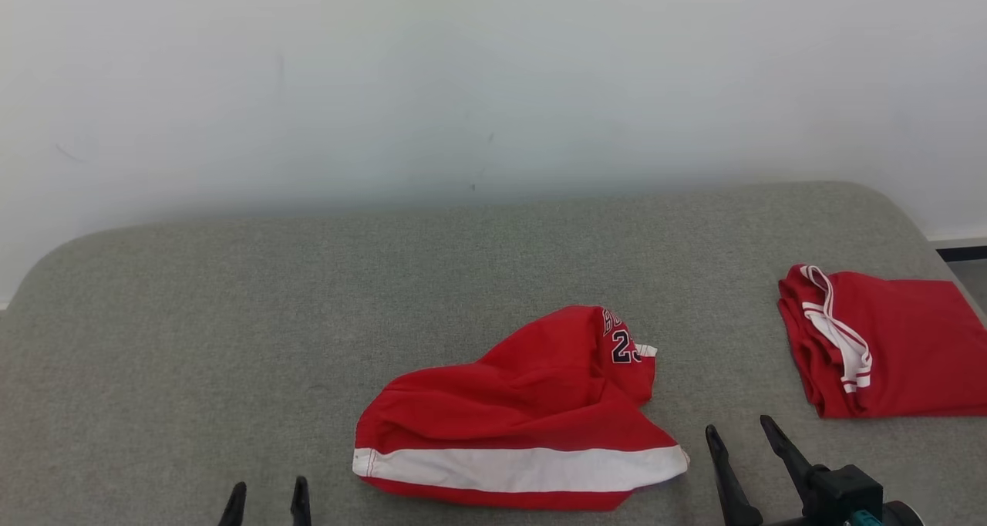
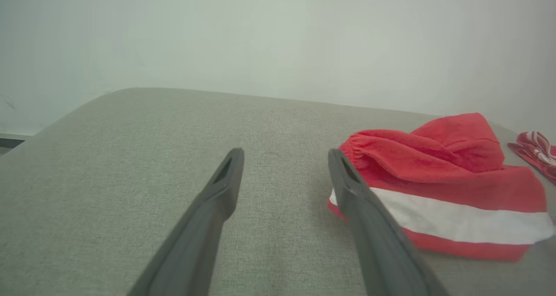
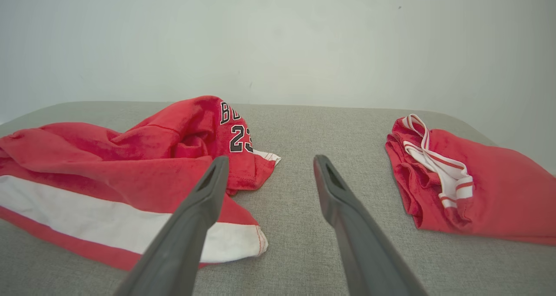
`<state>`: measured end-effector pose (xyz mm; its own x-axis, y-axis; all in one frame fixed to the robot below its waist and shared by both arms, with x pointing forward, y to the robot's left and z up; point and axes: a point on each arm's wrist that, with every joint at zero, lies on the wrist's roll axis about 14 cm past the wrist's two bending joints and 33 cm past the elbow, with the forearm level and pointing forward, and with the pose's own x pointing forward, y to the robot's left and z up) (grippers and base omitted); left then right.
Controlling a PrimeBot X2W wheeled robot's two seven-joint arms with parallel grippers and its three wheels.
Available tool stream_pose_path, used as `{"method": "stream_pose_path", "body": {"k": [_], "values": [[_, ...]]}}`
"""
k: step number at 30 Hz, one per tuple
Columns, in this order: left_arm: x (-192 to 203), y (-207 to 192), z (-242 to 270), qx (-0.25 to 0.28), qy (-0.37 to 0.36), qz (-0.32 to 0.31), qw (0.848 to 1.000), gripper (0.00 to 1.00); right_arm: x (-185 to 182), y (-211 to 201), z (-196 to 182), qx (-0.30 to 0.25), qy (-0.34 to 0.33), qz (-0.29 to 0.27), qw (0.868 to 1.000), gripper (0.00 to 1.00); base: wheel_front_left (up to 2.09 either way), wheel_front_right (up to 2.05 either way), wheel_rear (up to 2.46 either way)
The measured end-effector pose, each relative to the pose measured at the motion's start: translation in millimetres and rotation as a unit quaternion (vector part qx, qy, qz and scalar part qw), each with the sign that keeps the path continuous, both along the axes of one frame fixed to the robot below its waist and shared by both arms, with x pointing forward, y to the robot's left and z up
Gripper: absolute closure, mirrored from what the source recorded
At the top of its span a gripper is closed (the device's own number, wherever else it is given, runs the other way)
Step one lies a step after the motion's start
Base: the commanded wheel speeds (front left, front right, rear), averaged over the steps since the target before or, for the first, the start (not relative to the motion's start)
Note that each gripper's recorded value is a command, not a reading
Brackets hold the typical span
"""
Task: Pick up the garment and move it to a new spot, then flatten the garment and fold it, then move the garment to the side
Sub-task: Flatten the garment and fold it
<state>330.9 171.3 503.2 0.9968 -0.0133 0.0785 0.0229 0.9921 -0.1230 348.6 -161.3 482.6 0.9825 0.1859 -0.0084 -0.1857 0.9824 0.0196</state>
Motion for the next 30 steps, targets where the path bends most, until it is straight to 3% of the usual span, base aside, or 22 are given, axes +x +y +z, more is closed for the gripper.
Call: {"method": "stream_pose_path", "body": {"k": [4,11,21,30], "values": [[0,-11,-25,-0.008,0.039,-0.026,0.999,0.00,0,-1,-13,0.012,0.031,-0.006,0.999,0.00,0.00,0.00,0.00],[24,-38,-59,-0.003,0.113,-0.077,0.991,0.00,2,1,-61,0.005,0.162,-0.009,0.987,0.00,0.00,0.00,0.00],[42,-50,-78,0.010,0.154,-0.093,0.984,0.00,19,12,-84,-0.011,0.218,0.007,0.976,0.00,0.00,0.00,0.00],[52,-65,-69,-0.001,0.137,-0.125,0.983,0.00,28,24,-92,-0.015,0.228,0.026,0.973,0.00,0.00,0.00,0.00]]}}
